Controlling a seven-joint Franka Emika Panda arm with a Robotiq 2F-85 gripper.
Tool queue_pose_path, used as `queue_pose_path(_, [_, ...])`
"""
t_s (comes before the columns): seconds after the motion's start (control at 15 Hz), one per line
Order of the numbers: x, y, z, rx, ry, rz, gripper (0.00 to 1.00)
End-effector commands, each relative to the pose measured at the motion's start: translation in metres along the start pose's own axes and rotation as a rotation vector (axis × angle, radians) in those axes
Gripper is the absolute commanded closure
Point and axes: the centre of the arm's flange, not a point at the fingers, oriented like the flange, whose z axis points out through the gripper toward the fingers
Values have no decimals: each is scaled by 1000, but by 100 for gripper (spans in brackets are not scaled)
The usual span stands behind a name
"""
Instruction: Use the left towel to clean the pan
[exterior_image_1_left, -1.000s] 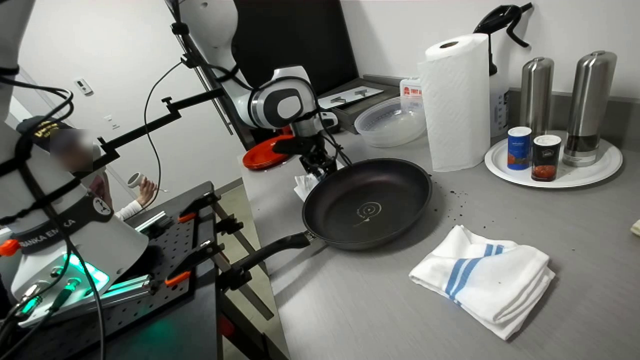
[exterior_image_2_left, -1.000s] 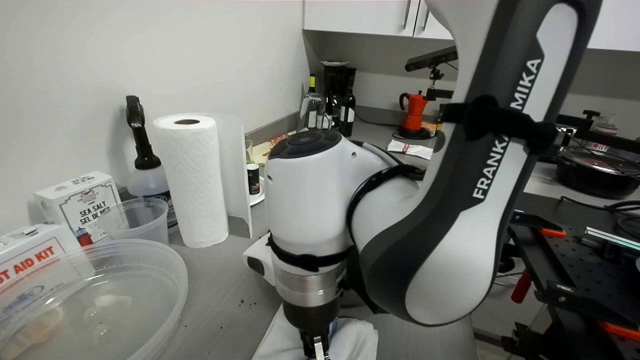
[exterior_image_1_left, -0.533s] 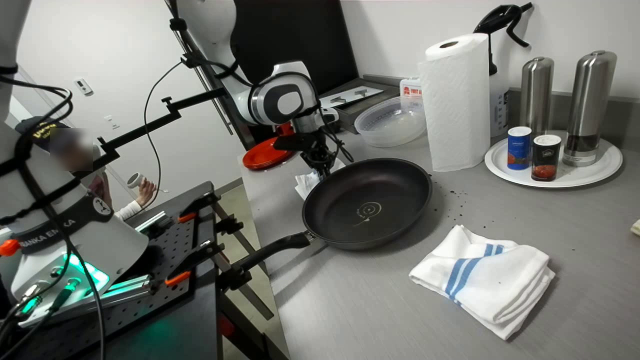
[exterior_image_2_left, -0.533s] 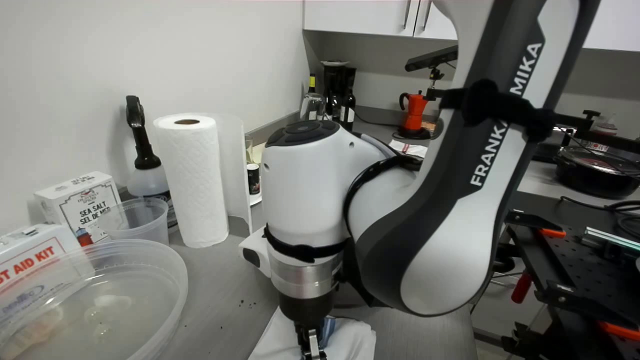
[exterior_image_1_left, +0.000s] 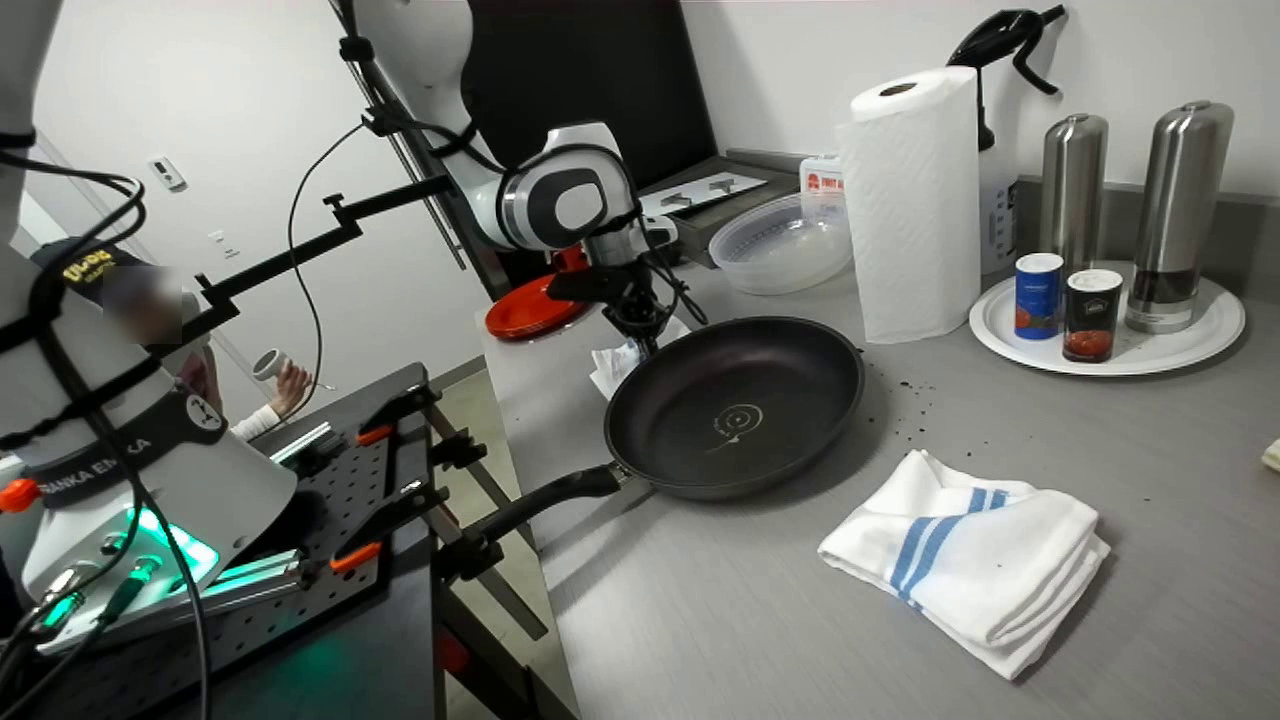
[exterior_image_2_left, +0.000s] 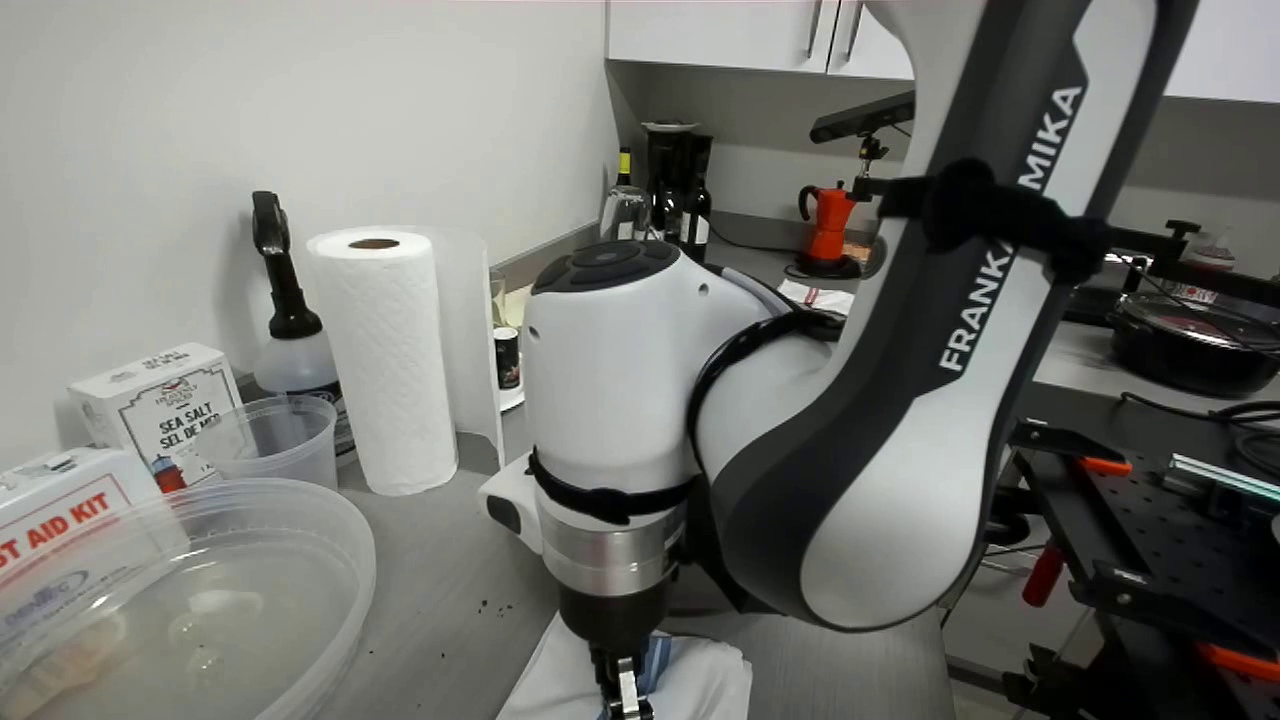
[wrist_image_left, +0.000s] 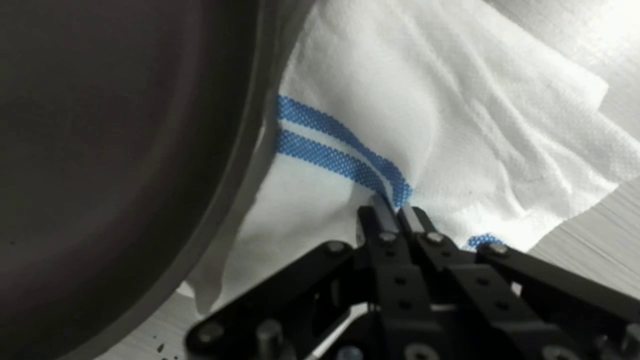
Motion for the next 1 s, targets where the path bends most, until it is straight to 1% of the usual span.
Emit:
queue_pose_path(0.0, [-4,0,-2,-1,-3,16,99])
queue_pose_path(0.27, [-2,3,-14,-9,10,16,99])
queue_pose_path(0.93, [8,4,-80,-41,76,12,99])
